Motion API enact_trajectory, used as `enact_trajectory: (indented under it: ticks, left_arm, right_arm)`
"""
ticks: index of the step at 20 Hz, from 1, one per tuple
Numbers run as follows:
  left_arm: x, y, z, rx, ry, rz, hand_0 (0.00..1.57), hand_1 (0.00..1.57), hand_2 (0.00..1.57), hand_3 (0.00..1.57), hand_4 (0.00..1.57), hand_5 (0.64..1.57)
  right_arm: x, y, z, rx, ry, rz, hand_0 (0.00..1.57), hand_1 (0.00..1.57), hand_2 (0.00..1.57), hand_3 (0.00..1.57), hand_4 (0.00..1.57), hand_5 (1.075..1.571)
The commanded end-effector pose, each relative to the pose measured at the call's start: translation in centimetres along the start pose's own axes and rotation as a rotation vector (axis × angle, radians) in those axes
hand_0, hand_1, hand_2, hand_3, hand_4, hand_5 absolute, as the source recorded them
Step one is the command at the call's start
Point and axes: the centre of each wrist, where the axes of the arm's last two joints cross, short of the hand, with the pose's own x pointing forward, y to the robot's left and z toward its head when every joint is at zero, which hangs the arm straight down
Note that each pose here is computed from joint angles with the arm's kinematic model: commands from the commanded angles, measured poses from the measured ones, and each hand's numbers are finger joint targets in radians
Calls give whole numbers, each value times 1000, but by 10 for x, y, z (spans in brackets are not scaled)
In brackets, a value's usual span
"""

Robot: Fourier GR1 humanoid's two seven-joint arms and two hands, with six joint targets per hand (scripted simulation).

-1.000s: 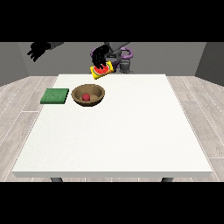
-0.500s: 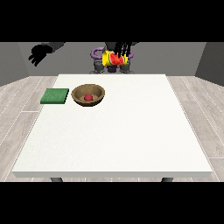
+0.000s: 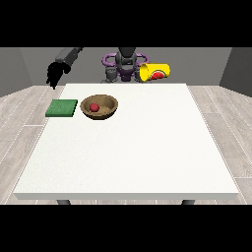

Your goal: Pick the cup and pour the ball into the bowl, then pick the bowl and place it on the pad

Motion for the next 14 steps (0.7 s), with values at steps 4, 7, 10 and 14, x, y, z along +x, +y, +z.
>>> enact_trajectory:
  ticks: [4,7,10,14]
  left_arm:
    - [-12,111,-6,-84,-124,303,0,0,0,0,1058,1561]
    - [-12,157,-2,-82,-149,306,0,0,0,0,1050,1559]
    - [-19,163,3,-67,-101,313,0,0,0,0,1039,1558]
    - [-10,193,7,-54,-119,316,0,0,0,0,984,1552]
  right_arm:
    - [-19,23,-1,-48,-45,-79,0,0,0,0,730,1566]
    - [-42,16,9,-64,-54,-98,0,0,0,0,735,1566]
    - [-57,20,7,-25,-36,-109,0,0,0,0,722,1566]
    - [-47,48,-20,5,-52,-126,0,0,0,0,611,1557]
